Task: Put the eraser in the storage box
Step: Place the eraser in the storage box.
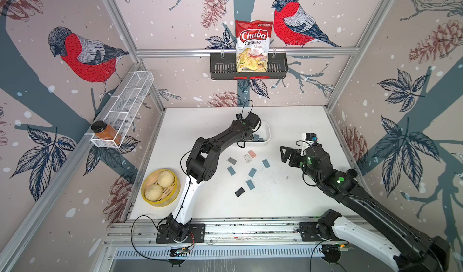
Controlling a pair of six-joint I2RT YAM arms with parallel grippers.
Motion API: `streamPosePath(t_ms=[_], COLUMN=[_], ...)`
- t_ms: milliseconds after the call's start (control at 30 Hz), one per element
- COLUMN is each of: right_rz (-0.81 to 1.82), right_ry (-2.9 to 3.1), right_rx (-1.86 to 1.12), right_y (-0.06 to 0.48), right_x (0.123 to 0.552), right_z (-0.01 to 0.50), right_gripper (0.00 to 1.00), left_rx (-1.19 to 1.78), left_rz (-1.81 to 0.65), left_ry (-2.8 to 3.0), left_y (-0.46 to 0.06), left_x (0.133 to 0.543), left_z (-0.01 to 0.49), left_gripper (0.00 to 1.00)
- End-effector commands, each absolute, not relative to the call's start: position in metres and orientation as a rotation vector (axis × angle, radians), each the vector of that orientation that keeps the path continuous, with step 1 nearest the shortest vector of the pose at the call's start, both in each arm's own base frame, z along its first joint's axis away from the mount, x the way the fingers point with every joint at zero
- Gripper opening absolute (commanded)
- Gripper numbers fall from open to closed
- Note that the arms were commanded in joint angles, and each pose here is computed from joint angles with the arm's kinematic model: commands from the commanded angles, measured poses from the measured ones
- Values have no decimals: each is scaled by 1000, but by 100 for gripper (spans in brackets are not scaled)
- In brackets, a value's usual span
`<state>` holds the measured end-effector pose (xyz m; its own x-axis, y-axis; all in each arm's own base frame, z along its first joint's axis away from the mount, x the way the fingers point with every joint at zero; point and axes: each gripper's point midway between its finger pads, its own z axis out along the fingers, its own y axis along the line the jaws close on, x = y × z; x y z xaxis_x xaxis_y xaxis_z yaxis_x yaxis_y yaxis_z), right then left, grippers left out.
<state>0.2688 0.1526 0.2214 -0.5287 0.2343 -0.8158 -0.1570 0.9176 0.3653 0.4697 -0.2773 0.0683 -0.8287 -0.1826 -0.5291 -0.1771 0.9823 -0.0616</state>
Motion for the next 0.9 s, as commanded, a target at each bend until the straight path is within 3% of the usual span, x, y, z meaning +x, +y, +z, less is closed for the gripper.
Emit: streamPosePath(t_ms=[0,267,600,867], right_rz=[498,491,507,459], right_ry=[2065,2098,2184,2245], right_rx=[59,53,-5,-74], right_y=[153,155,170,186], right_x=[269,269,269,274], right_z=[223,206,170,144], right_gripper=[100,100,100,100], left_rx=[-237,-193,-94,-18], left_rz=[-47,-172,-289,-159], left_ry=[2560,2498,2373,2249], left_y=[-282,-294,-285,-237], left_x=[473,475,456,430], left_z=[75,116,196,217], left_gripper=[61,96,97,97])
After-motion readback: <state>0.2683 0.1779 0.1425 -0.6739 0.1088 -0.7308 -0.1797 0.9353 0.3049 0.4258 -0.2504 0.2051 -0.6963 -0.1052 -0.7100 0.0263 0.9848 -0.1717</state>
